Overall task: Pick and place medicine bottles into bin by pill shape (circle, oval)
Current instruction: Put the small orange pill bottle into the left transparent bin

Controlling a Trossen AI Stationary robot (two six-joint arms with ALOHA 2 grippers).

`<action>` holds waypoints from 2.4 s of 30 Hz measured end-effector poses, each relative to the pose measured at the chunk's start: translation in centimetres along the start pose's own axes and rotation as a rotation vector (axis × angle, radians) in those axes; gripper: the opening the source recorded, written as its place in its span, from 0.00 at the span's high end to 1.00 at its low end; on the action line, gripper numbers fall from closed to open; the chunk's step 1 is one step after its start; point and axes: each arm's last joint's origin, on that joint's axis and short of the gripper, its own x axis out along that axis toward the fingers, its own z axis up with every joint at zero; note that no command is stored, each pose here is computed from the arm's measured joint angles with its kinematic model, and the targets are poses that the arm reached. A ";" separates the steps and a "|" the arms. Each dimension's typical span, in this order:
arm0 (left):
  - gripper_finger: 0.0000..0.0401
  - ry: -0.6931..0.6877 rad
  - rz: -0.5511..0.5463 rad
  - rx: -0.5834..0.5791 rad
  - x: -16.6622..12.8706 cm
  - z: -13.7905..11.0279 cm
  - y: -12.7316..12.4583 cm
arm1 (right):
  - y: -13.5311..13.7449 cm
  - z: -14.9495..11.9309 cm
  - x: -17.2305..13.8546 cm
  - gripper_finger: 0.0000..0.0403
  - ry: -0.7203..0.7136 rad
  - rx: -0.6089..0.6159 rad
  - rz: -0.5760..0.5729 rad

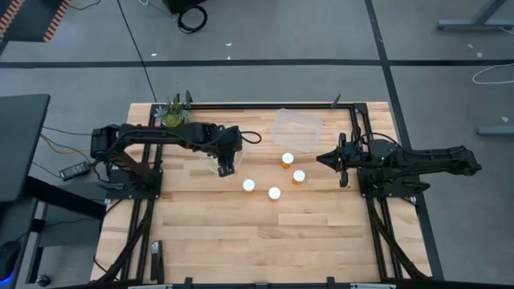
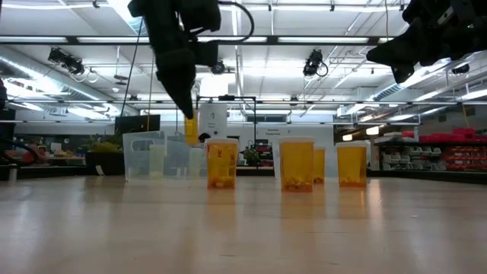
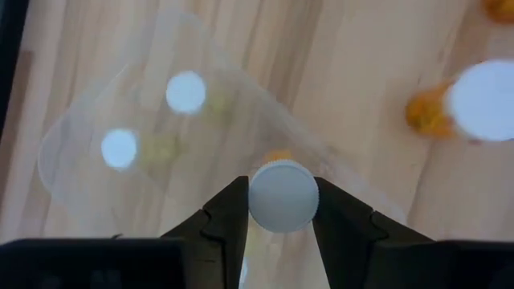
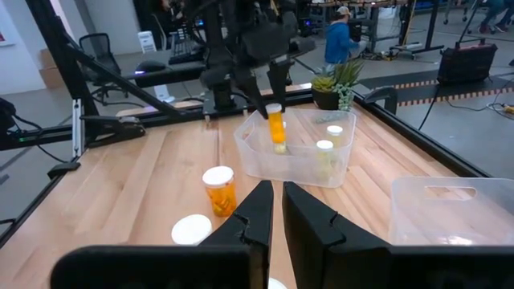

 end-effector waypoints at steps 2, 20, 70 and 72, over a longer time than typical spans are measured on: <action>0.68 -0.001 0.002 -0.005 0.5 0.1 0.1 | 0.0 0.0 0.0 0.91 0.000 0.000 0.001; 0.66 0.022 0.008 0.012 1.8 0.2 0.4 | 0.0 0.0 0.0 0.91 0.000 0.000 0.000; 0.67 0.131 -0.026 0.103 4.9 -0.1 -0.2 | 0.0 0.0 0.0 0.91 0.000 0.000 0.000; 0.66 0.127 -0.025 0.102 4.9 -0.1 -0.2 | 0.0 0.0 0.0 0.91 0.000 0.000 0.000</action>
